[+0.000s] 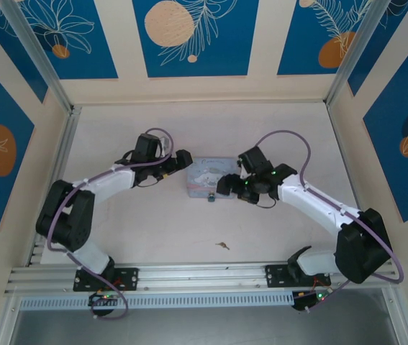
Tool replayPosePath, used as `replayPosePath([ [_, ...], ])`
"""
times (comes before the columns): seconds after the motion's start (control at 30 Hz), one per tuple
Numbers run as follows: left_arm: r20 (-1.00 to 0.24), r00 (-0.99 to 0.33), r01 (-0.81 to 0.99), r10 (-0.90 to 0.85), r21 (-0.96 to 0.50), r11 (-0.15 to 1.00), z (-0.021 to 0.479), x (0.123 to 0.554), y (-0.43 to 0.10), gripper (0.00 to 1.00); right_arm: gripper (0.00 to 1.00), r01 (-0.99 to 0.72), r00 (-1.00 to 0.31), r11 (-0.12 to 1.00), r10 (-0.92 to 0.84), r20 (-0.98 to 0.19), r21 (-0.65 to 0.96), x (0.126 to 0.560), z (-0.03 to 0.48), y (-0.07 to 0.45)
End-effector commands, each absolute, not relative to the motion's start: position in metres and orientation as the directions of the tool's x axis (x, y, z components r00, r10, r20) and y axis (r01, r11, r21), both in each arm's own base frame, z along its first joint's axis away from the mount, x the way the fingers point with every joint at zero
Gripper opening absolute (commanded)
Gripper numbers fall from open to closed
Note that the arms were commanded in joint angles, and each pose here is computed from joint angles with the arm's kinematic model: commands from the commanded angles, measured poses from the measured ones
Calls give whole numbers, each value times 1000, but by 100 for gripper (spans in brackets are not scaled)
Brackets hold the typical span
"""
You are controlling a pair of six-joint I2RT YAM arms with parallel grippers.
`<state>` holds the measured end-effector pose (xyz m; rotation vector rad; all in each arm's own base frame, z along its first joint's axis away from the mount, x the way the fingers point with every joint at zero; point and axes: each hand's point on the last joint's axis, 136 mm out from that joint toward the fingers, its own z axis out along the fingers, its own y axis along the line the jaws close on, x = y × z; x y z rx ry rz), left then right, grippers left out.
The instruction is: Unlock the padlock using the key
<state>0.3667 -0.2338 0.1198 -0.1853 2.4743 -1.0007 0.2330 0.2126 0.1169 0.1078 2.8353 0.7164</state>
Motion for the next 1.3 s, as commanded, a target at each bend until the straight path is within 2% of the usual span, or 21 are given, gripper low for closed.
replayPosePath([
  [0.0, -370, -891, 55, -263, -663, 746, 133, 346, -221, 100, 71, -121, -985, 926, -68, -159, 358, 188, 99, 210],
  [0.17, -355, -893, 59, -278, -703, 709, 152, 328, -220, 100, 60, -289, -957, 930, -277, -86, 228, 146, 72, 222],
  [0.3, -365, -886, 68, -286, -713, 698, 162, 323, -219, 100, 50, -376, -926, 920, -376, -27, 106, 130, 50, 221],
  [0.47, -372, -885, 80, -281, -715, 694, 168, 321, -218, 100, 49, -446, -895, 895, -446, 25, 2, 119, 34, 217],
  [1.07, -370, -886, 74, -280, -708, 702, 161, 322, -218, 100, 47, -512, -856, 858, -514, 50, 39, 106, 15, 232],
  [1.27, -367, -885, 67, -285, -707, 704, 159, 321, -216, 100, 38, -512, -857, 859, -512, 59, 18, 108, 5, 231],
])
